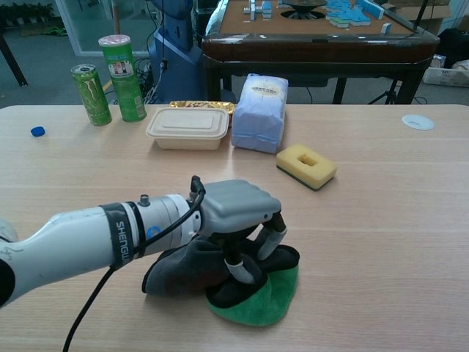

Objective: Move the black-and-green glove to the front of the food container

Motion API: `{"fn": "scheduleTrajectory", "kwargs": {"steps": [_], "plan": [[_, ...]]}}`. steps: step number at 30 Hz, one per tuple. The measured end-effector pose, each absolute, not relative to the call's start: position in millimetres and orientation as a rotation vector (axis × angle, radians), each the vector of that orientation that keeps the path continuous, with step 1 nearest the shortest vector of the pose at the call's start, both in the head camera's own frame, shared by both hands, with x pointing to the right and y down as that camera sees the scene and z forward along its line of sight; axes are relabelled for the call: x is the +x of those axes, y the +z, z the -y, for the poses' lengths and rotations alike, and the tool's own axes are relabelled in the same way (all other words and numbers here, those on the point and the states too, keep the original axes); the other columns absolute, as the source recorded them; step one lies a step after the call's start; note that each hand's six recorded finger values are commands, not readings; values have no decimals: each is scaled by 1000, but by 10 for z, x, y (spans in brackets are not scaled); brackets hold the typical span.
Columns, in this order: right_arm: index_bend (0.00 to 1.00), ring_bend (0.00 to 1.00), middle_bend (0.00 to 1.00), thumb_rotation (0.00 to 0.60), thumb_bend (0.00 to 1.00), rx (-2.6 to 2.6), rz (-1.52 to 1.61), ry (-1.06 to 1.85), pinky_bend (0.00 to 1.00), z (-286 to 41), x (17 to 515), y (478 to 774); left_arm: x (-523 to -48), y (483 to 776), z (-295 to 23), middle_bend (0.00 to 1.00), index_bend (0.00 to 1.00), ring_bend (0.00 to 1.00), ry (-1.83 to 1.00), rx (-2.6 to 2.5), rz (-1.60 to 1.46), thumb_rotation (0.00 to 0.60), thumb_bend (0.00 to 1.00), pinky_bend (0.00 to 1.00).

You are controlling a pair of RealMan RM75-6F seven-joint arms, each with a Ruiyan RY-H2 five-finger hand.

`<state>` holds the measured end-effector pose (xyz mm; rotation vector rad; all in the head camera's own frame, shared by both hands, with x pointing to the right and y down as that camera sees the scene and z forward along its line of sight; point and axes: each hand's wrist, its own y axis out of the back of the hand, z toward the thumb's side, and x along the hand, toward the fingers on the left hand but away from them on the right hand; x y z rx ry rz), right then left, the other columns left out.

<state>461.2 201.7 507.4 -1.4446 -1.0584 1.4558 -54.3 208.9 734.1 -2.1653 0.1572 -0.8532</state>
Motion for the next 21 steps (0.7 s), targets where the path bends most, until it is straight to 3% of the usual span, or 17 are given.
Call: {"fn": "scheduleTrajectory", "kwargs": {"steps": [8,21], "plan": [[244,228,276,600,99,-1446,1057,1450,288,-2001,4606,5071,-652,7590,-1874,624,612,632,-951,-2053,-182,600,143,929],[244,228,276,600,99,-1449,1060,1425,288,-1989,4564,5046,-1074,7722,-1420,624,610,628,-1066,-1819,-247,600,143,929]]}}
